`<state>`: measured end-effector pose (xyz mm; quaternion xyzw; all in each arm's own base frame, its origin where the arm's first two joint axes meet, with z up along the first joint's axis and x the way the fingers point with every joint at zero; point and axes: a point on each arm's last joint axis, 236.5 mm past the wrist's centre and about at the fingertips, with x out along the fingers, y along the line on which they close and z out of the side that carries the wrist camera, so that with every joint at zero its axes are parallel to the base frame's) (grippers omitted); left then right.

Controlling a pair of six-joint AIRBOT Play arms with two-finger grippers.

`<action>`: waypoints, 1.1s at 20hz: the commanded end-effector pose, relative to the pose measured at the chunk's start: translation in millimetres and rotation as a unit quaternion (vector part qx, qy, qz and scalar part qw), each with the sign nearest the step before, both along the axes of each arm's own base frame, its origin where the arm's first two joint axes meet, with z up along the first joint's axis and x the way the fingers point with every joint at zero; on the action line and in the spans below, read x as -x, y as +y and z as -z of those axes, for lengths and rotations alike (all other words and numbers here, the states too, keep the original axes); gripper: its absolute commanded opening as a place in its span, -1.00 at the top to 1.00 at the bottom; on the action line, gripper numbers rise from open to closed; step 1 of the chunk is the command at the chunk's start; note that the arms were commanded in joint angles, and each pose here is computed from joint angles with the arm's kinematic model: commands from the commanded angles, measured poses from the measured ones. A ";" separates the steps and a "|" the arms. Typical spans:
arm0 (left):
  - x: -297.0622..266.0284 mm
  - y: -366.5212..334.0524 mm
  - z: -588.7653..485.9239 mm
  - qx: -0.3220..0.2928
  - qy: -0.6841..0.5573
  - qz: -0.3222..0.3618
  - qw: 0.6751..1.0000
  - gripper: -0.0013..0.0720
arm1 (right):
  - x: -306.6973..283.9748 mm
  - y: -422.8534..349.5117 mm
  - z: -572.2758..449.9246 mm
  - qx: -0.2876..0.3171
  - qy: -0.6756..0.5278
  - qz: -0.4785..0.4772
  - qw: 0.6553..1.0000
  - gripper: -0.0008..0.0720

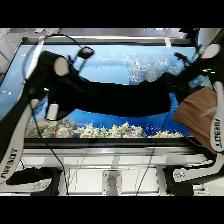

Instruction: Fold the clothes and pants, and hang the long-sleeved shirts on hangers.

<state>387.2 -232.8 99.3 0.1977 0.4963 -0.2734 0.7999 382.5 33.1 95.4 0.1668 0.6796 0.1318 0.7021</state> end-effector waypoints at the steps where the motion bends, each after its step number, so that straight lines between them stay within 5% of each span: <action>1: 5.2 -86.3 30.2 0.025 -0.028 0.074 0.997 0.92 | 12.1 -25.0 -22.5 -0.006 -0.017 0.025 1.000 0.94; 5: 8.8 -158.8 103.1 0.036 -0.027 0.110 0.993 0.92 | -15.8 -15.9 -27.1 -0.020 -0.068 0.042 0.997 0.94; 12: -19.1 -169.3 159.6 0.071 -0.010 0.026 0.997 0.92 | -52.6 60.6 -43.4 -0.061 -0.128 0.055 0.988 0.94; 22: -67.7 61.1 -1.2 -0.033 -0.081 -0.113 0.990 0.92 | -90.3 293.3 -11.4 -0.164 -0.189 0.052 0.967 0.94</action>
